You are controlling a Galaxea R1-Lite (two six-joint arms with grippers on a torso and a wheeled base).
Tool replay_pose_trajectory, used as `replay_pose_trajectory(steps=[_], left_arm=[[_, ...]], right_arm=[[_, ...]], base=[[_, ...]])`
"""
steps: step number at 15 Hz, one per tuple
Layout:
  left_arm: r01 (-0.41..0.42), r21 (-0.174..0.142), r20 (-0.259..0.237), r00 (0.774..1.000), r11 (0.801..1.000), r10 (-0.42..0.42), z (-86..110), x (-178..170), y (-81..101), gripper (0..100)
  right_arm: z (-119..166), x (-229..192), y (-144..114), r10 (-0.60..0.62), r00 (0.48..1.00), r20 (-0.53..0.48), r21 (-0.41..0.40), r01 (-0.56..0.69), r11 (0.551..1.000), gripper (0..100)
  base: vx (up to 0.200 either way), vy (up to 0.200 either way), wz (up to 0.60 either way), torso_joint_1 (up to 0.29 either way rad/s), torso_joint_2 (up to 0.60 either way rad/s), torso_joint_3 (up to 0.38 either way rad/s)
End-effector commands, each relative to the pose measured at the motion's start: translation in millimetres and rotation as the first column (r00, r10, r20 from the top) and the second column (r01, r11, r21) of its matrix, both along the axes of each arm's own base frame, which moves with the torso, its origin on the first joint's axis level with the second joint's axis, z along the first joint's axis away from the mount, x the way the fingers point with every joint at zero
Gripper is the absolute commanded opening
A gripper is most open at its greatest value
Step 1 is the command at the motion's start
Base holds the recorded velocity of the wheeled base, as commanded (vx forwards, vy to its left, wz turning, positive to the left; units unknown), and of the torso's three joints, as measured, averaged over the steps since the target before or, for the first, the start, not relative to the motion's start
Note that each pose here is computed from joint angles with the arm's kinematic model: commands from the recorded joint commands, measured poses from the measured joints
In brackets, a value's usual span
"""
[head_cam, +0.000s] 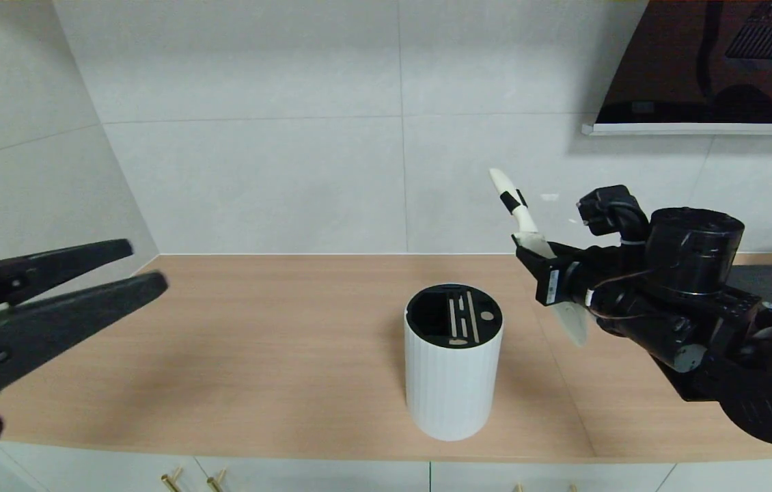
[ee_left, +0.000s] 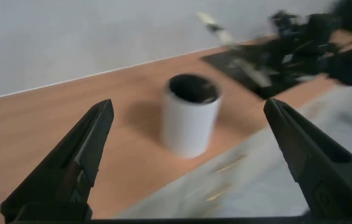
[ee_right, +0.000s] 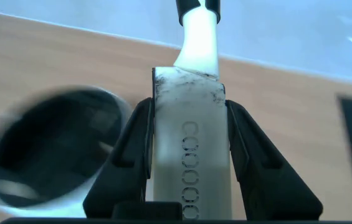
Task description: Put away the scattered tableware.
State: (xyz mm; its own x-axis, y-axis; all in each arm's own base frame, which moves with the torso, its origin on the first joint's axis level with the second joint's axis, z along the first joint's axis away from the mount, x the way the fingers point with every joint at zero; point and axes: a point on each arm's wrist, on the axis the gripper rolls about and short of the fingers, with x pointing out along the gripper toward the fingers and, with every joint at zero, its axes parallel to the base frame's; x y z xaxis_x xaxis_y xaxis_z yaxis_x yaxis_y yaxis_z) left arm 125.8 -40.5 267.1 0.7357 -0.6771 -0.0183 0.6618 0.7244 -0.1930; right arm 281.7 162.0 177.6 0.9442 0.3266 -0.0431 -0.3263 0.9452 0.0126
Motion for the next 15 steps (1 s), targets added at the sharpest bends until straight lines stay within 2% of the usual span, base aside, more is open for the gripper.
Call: replay_pose_trajectory(steps=[1, 3, 4, 5, 6, 7, 8, 12, 15], left_arm=[[0.100, -0.058, -0.137, 0.985, 0.993, -0.107, -23.1, 57.0, -35.7, 100], [0.149, -0.171, -0.210, 0.960, 0.974, -0.184, -33.9, 64.0, -54.2, 100], [0.158, -0.205, -0.234, 0.950, 0.966, -0.205, -36.3, 66.7, -59.8, 100], [0.172, -0.304, -0.292, 0.920, 0.937, -0.263, -42.1, 74.2, -75.5, 100], [0.166, -0.350, -0.312, 0.907, 0.922, -0.282, -47.6, 79.5, -84.5, 100], [0.156, -0.376, -0.312, 0.907, 0.913, -0.284, -51.5, 83.8, -89.9, 100], [0.140, -0.390, -0.311, 0.910, 0.910, -0.273, -56.6, 88.4, -94.6, 100], [0.111, -0.381, -0.329, 0.912, 0.918, -0.247, -73.3, 97.1, -110.5, 100], [0.117, -0.383, -0.314, 0.917, 0.916, -0.248, -79.4, 98.0, -114.2, 100]], right_arm=[[8.6, -10.9, 15.6, 0.027, 0.999, 0.024, 0.016, -0.027, 1.000, 0], [19.2, -27.2, 21.1, 0.061, 0.998, 0.035, 0.022, -0.061, 0.998, 0], [20.5, -32.3, 25.0, 0.079, 0.996, 0.030, 0.019, -0.080, 0.997, 0], [20.6, -43.4, 36.7, 0.122, 0.992, 0.022, 0.015, -0.122, 0.992, 0], [18.5, -47.7, 41.8, 0.123, 0.992, 0.016, 0.010, -0.124, 0.992, 0], [18.5, -51.7, 46.2, 0.133, 0.991, 0.016, 0.010, -0.133, 0.991, 0], [18.9, -57.1, 52.2, 0.157, 0.987, 0.016, 0.012, -0.157, 0.988, 0], [16.1, -79.7, 75.3, 0.252, 0.968, -0.004, 0.046, -0.251, 0.967, 0], [15.5, -88.6, 81.7, 0.287, 0.958, -0.011, 0.060, -0.286, 0.957, 0]], base=[[0.000, 0.000, 0.00, 0.000, 0.00, 0.000], [0.000, 0.000, 0.00, 0.000, 0.00, 0.000], [0.000, 0.000, 0.00, 0.000, 0.00, 0.000], [0.000, 0.000, 0.00, 0.000, 0.00, 0.000], [0.000, 0.000, 0.00, 0.000, 0.00, 0.000], [0.000, 0.000, 0.00, 0.000, 0.00, 0.000], [0.000, 0.000, 0.00, 0.000, 0.00, 0.000], [0.000, 0.000, 0.00, 0.000, 0.00, 0.000], [0.000, 0.000, 0.00, 0.000, 0.00, 0.000]])
